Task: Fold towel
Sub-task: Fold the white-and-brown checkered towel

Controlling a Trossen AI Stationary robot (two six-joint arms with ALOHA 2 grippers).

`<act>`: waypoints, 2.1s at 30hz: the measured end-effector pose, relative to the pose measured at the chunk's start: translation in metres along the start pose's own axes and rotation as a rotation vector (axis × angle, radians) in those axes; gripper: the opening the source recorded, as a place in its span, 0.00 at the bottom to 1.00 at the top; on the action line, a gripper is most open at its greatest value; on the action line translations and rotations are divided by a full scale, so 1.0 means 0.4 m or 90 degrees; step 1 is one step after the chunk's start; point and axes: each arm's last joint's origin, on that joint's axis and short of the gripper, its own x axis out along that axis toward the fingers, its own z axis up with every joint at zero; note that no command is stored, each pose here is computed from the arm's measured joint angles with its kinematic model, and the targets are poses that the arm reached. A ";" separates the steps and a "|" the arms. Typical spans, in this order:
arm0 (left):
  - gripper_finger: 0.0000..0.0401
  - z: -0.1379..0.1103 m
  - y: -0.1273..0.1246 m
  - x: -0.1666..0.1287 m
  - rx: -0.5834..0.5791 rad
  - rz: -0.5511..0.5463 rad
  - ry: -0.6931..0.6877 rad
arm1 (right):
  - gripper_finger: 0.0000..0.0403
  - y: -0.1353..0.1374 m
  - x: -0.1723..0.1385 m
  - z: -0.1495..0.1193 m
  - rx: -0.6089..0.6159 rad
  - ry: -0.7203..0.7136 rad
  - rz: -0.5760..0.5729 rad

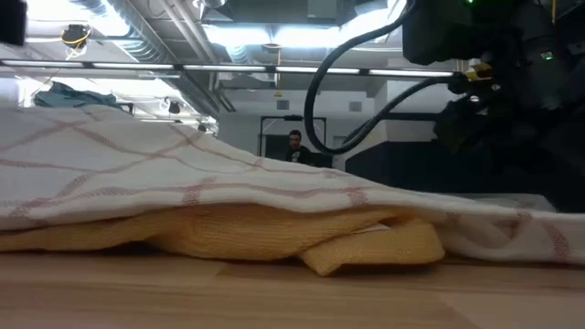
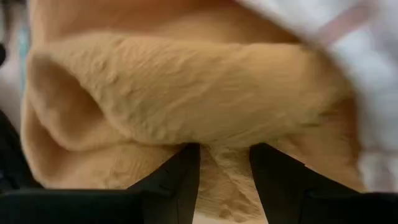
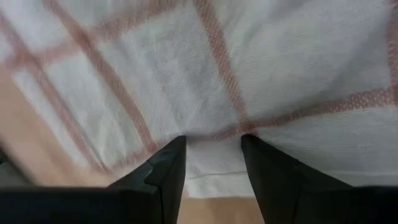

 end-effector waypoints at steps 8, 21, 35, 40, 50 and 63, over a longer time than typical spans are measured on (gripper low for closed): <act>0.33 0.023 0.062 0.107 -0.061 0.104 -0.007 | 0.41 0.021 0.012 -0.021 -0.011 0.071 0.072; 0.33 0.081 0.155 0.199 -0.234 0.268 -0.012 | 0.41 0.106 0.059 -0.106 -0.040 0.136 0.047; 0.33 0.173 0.086 0.060 -0.178 0.026 0.009 | 0.41 0.123 0.068 -0.123 -0.063 0.132 0.034; 0.33 0.205 0.042 0.008 -0.086 -0.136 -0.012 | 0.41 0.125 0.068 -0.122 -0.066 0.127 0.036; 0.33 0.237 -0.067 -0.020 0.052 -0.370 -0.135 | 0.41 0.158 0.040 -0.106 -0.107 0.095 0.056; 0.33 0.246 -0.148 0.098 0.048 -0.334 -0.154 | 0.41 0.180 -0.052 -0.094 -0.128 -0.026 -0.195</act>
